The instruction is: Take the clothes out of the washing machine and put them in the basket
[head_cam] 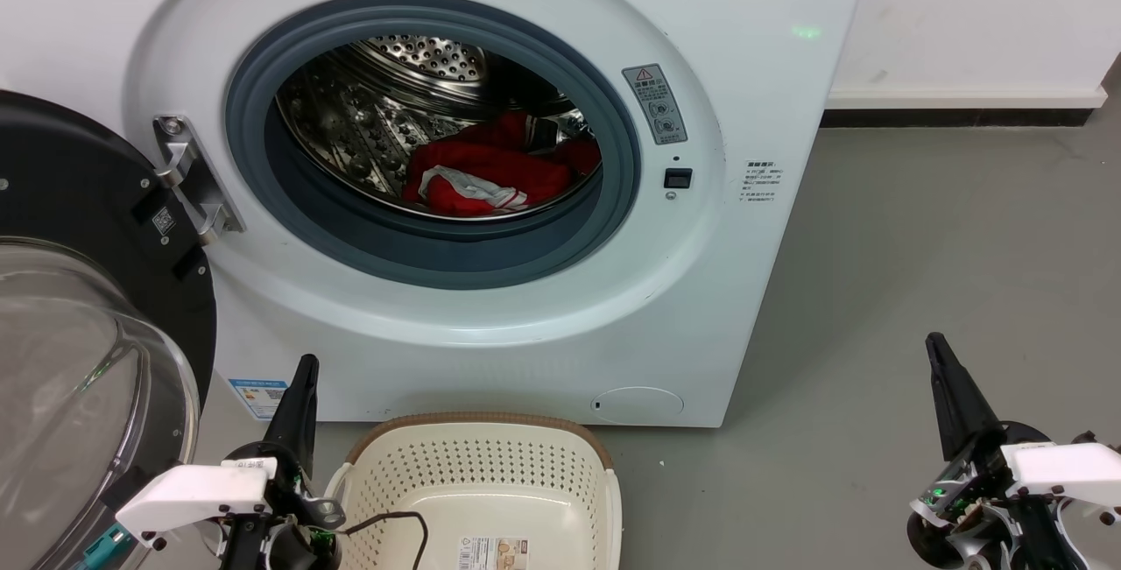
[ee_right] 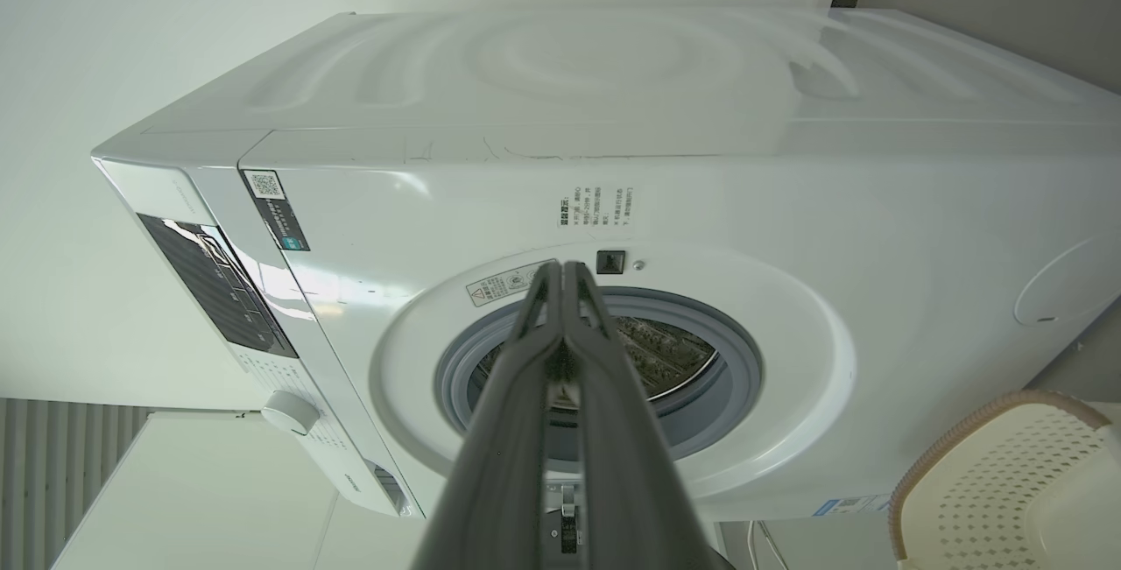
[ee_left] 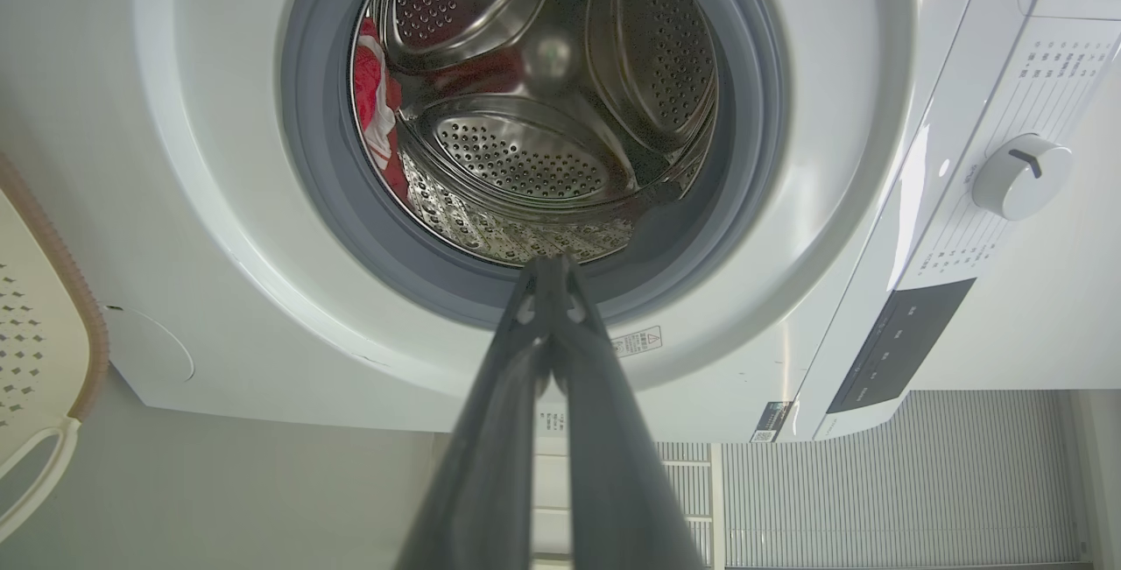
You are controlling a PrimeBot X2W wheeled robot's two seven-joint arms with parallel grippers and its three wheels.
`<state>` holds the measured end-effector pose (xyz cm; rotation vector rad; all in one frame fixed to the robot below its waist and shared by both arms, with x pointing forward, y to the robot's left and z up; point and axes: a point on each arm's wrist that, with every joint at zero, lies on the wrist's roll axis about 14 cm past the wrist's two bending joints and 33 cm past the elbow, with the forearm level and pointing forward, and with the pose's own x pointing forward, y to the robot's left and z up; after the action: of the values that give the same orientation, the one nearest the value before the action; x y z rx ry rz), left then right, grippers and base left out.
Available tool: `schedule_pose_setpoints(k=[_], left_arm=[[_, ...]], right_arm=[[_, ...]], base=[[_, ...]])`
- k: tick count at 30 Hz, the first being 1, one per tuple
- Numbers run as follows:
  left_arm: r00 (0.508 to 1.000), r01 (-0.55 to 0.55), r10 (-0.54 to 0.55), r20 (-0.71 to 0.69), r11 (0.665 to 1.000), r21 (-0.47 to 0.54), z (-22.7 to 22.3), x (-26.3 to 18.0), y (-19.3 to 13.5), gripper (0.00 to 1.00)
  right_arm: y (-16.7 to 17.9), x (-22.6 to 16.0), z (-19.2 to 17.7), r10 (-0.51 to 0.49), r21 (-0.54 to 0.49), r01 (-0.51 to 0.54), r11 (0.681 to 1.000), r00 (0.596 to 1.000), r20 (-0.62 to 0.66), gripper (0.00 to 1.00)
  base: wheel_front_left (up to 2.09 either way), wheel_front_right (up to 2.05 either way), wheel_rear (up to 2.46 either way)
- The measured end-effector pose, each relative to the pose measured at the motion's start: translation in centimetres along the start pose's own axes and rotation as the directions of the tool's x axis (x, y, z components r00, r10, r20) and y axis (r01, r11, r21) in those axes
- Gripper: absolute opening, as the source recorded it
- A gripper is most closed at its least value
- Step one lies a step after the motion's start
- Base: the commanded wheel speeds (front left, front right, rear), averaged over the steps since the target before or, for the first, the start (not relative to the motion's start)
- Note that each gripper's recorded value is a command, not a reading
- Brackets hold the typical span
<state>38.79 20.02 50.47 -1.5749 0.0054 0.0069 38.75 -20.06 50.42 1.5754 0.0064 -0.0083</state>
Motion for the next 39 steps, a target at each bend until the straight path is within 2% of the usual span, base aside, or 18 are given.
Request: schedule_pose_setpoints(k=[9,10,14,21,24,28,36,39], left_arm=[[1.0,0.0,0.0,0.0,1.0,0.0,0.0,0.0,0.0,0.0],[1.0,-0.004,0.004,0.0,1.0,0.0,0.0,0.0,0.1,1.0],[0.999,-0.051,0.051,0.001,0.999,-0.004,-0.2,-0.8,1.7,1.0],[0.999,-0.034,0.034,0.006,0.999,0.035,-0.6,-0.6,1.1,1.0],[1.0,-0.023,0.022,0.014,0.997,0.071,-0.5,-0.5,0.7,1.0],[1.0,-0.002,-0.001,0.02,0.987,0.163,-0.6,-0.4,-0.1,1.0],[0.999,0.025,-0.031,0.011,0.939,0.342,-1.0,-0.3,-1.0,1.0],[0.999,0.03,-0.034,0.001,0.901,0.432,-1.5,-0.2,-1.2,1.0]], right_arm=[[0.0,0.0,0.0,0.0,0.0,0.0,1.0,1.0,0.0,0.0],[-0.1,0.0,0.0,-0.003,0.001,0.003,1.0,1.0,0.0,1.0],[-1.6,-0.8,0.0,-0.047,0.005,0.047,0.999,0.999,0.006,1.0],[-1.1,-0.7,-0.2,-0.03,-0.023,0.03,0.999,0.999,0.019,1.0],[-0.9,-0.8,-0.3,-0.025,-0.057,0.027,0.998,0.999,0.022,1.0],[-0.3,-0.9,-0.1,-0.007,-0.154,0.012,0.988,1.0,0.03,1.0],[0.2,-1.1,0.3,0.006,-0.383,0.011,0.924,0.999,0.045,1.0],[0.5,-1.2,0.4,0.019,-0.489,0.007,0.872,0.999,0.048,1.0]], base=[[0.0,0.0,0.0],[0.0,0.0,0.0],[0.0,0.0,0.0],[0.0,0.0,0.0],[0.0,0.0,0.0],[0.0,0.0,0.0],[0.0,0.0,0.0],[0.0,0.0,0.0]])
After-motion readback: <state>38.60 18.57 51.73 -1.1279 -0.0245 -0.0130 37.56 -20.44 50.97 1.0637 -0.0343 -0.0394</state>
